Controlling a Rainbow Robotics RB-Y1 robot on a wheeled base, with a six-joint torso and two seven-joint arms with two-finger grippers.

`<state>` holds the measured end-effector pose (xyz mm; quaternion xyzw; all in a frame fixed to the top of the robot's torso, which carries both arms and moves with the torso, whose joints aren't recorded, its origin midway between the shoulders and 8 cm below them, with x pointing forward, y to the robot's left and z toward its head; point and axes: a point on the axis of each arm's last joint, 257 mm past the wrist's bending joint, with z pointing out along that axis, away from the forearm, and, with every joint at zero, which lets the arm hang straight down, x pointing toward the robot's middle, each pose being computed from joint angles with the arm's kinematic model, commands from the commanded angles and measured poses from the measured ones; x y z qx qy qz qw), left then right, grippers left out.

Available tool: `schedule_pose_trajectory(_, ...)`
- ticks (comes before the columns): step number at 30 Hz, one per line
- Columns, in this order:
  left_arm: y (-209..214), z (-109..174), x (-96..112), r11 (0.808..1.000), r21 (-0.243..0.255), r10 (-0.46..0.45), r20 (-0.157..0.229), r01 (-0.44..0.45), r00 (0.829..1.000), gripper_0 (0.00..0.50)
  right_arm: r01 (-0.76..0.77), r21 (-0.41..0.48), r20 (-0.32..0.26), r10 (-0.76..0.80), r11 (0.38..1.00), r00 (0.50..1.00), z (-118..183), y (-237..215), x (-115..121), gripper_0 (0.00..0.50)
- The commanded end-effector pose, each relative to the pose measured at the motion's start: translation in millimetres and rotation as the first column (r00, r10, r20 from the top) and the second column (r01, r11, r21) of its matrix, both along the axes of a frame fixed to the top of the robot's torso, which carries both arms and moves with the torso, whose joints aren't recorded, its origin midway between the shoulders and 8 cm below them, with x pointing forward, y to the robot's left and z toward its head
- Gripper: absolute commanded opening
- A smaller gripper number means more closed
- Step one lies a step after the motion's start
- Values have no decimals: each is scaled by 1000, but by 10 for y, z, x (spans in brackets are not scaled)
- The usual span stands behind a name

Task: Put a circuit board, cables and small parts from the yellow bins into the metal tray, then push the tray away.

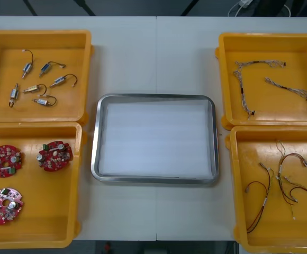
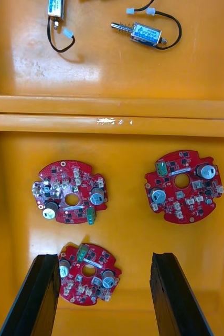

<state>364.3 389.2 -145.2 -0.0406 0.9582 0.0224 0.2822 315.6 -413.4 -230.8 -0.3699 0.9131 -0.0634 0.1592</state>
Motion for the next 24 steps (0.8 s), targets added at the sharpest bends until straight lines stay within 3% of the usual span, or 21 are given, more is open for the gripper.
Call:
schedule_pose_trajectory(1, 131, -101, 23, 999, 34, -22, -23, 23, 999, 500, -47, -45, 40, 48, 998, 998, -68, -124, -57, 500)
schedule_pose_trajectory(9, 115, -235, 87, 1000, -11, -26, -34, 26, 999, 500, -111, -59, 40, 113, 992, 993, -316, -324, -49, 500)
schedule_pose_trajectory(24, 71, -415, 111, 999, -26, -42, -57, 41, 997, 500, -192, -74, 41, 195, 979, 980, -777, -362, -8, 500)
